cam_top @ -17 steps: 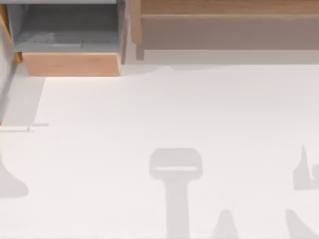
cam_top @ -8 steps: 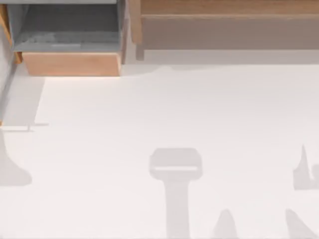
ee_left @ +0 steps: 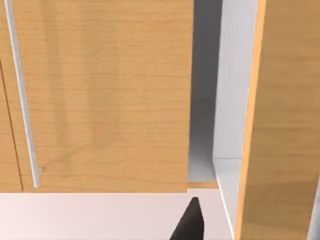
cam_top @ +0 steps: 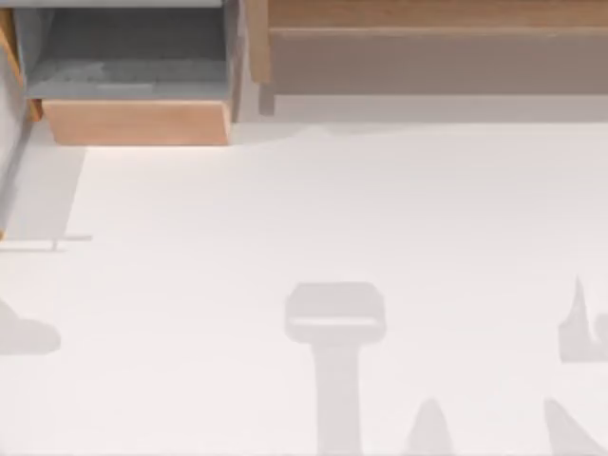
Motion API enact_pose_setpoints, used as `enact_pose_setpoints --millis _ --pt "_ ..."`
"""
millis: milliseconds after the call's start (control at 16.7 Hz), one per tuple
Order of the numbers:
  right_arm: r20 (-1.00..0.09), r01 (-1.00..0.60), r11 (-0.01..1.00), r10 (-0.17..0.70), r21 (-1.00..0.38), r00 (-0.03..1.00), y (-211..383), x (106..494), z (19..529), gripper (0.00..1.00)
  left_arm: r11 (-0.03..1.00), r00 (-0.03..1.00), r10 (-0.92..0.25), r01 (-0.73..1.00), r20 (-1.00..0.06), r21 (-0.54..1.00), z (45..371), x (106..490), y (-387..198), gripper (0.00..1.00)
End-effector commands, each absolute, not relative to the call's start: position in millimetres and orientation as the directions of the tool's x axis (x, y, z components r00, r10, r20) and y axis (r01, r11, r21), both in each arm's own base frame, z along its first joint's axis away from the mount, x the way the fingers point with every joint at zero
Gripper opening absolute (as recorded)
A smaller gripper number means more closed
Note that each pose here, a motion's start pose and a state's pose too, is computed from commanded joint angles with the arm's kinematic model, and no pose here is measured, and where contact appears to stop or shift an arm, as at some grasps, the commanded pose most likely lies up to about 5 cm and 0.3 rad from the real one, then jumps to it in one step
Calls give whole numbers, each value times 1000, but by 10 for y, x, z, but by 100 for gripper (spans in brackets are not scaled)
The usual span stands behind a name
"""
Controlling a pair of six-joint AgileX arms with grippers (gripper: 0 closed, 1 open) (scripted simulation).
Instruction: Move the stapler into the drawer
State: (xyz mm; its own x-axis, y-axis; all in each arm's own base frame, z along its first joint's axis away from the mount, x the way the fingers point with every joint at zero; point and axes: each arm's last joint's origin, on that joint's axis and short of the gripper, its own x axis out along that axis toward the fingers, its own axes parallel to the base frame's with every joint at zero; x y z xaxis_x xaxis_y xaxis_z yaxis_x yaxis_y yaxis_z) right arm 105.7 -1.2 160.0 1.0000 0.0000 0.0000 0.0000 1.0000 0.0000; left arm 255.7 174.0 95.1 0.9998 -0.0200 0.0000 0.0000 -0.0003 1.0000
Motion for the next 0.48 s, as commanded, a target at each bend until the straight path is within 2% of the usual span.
enact_pose_setpoints --millis 240,480 --pt "0 0 1000 0 0 1000 -12 1057 1600 100 0 1000 -20 0 0 1000 951 2557 1740 2" --pt "0 0 1000 0 0 1000 -12 1057 1600 100 0 1000 -20 0 0 1000 951 2557 1740 0"
